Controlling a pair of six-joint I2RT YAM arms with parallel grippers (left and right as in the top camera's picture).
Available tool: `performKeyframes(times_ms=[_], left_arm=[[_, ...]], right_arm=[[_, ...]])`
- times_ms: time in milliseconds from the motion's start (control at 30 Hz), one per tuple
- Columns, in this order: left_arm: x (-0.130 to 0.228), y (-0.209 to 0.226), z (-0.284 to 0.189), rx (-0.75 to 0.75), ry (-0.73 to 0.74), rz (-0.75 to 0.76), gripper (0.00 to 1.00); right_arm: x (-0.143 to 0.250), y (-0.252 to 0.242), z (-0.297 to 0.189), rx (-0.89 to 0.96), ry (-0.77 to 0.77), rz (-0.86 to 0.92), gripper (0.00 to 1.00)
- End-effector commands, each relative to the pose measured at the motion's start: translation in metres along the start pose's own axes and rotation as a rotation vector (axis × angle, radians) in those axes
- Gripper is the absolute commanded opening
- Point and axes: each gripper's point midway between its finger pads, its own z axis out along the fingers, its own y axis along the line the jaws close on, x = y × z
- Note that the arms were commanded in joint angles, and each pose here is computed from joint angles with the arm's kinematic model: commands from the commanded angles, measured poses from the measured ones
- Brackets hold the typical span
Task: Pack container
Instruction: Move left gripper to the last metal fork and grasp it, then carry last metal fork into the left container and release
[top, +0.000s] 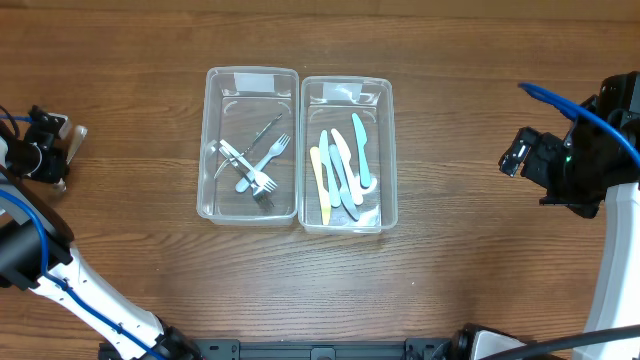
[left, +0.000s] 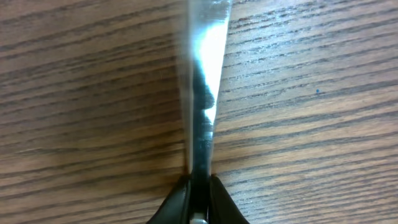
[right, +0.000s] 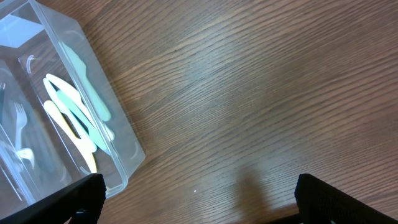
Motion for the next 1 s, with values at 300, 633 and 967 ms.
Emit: performKeyframes(times_ms=[300,633,967], left_arm=[[0.039,-0.04,0.059,0.135,0.183,-0.148,0.04],[-0.041,-0.042,-0.049,-0.013,-0.069,-0.153,0.04],[-0.117,-0.151,-0.226,-0.209,-0.4,-0.066,0.04]], right_arm=[[0.001,0.001,-0.004,-0.002,-0.014,-0.011,1.0],[-0.004,0.002,-0.004,-0.007,-0.033,-0.012,1.0],[-0.014,0.004,-0.004,-0.016,-0.073,-0.016,1.0]])
